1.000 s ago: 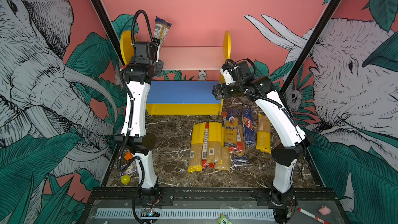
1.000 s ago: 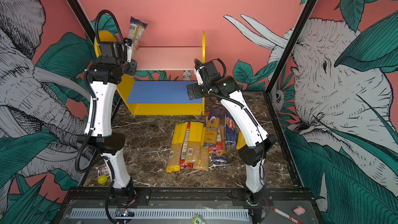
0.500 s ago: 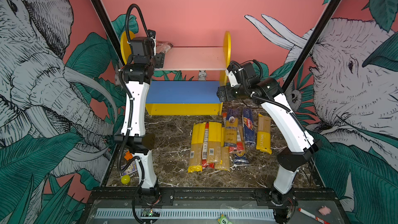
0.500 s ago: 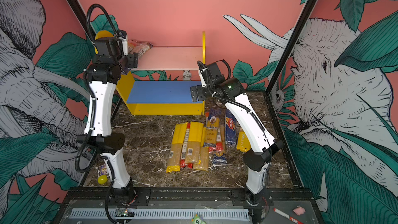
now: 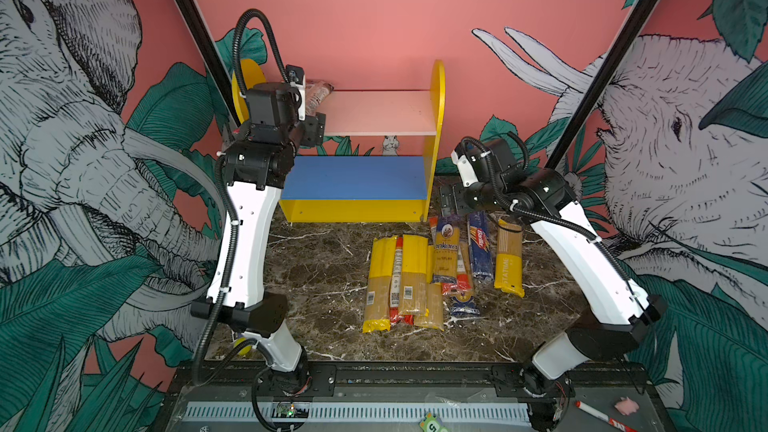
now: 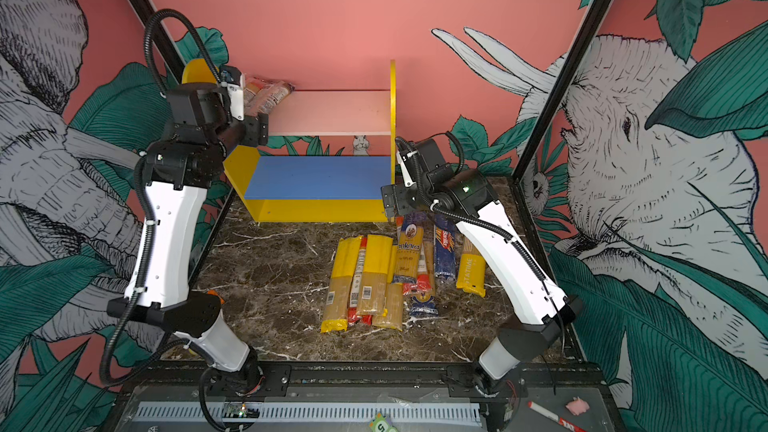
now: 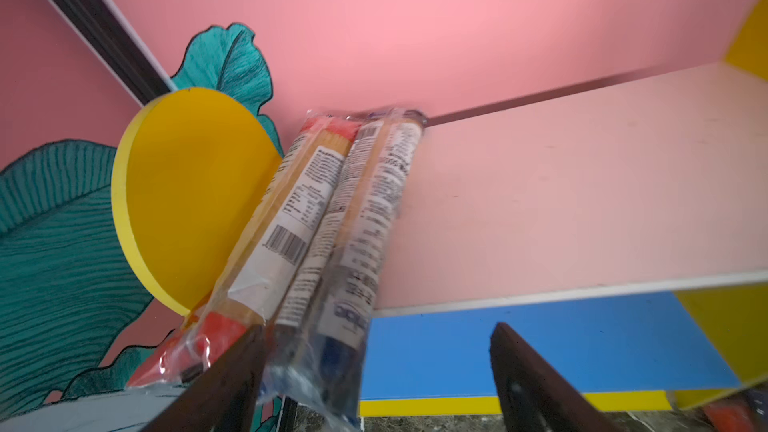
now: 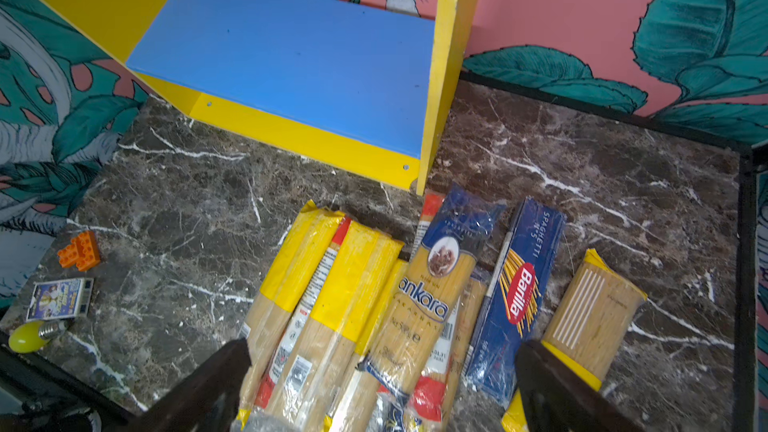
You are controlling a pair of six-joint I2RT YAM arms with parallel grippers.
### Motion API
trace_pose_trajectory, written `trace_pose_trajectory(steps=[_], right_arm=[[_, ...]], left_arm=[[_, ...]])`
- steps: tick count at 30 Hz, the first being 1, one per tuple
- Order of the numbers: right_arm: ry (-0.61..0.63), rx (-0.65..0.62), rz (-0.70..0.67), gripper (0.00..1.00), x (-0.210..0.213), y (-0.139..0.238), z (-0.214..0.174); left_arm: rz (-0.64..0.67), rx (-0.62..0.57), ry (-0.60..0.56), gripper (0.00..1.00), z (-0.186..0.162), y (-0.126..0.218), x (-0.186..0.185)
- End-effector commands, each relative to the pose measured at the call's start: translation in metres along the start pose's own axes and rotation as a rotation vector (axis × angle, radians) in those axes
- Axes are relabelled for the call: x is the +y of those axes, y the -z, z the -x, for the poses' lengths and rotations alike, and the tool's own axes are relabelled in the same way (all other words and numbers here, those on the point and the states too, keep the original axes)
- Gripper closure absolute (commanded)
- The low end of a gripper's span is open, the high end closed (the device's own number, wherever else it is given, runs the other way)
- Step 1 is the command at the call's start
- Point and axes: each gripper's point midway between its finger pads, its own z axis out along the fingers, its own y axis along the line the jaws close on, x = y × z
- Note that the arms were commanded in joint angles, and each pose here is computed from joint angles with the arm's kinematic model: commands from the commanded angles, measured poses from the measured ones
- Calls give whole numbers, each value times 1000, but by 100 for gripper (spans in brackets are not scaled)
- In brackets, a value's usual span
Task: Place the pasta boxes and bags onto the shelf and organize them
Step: 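Set the bags beside the first ones on the top shelf, open left gripper, then lower the left gripper and grasp a yellow-banded spaghetti bag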
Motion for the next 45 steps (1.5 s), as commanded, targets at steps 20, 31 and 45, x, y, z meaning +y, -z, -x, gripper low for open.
trace_pose_trajectory(steps=[20, 31, 45], right_arm=[[3, 66, 38, 1, -25, 72, -96], [8, 55, 60, 1, -23, 75, -99], [-59, 187, 227, 1, 7, 48, -141]], left_arm=[[-262, 631, 303, 18, -327, 99, -196], [-298, 729, 304, 17, -410, 105, -237], [-319, 827, 331, 14, -452, 109, -257]])
